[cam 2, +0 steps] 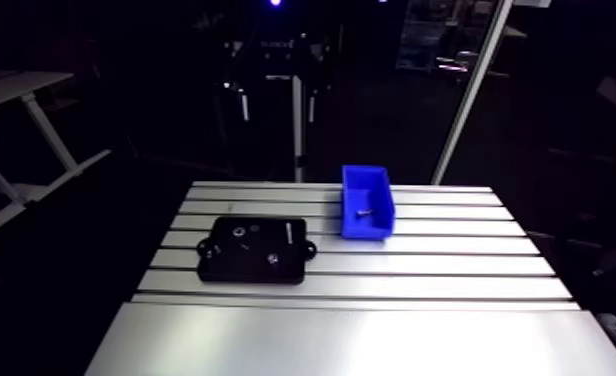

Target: Pick up the M10 bolt from the tray and put it into the blue bin.

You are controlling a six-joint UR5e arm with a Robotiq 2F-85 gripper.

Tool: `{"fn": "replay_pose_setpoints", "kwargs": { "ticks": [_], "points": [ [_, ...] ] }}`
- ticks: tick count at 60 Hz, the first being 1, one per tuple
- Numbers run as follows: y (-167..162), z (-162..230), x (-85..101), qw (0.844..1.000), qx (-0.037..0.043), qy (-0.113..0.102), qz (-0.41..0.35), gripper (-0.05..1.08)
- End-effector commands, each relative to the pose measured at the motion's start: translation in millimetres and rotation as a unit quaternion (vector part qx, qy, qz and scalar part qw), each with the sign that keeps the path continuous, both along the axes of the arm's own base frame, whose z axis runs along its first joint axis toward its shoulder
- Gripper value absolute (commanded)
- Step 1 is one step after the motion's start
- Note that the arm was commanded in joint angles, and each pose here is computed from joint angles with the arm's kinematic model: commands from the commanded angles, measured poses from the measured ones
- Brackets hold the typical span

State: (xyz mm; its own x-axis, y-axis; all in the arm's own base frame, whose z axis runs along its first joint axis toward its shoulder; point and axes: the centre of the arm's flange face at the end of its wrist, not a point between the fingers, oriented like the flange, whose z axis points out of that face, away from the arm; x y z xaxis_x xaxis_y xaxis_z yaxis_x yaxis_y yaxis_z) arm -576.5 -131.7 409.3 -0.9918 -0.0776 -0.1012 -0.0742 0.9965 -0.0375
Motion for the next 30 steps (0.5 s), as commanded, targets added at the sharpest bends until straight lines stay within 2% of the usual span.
{"fn": "replay_pose_setpoints", "kwargs": {
  "ticks": [1,16,30],
  "points": [
    [-6.0,-26.5,-1.6,1.000,0.0009,0.000,0.007,0.02],
    [-6.7,-47.6,-1.8,1.000,0.0010,0.001,0.014,0.02],
    [-8.1,-74.5,-1.6,1.000,0.0120,0.007,0.021,0.04]
  ]
}}
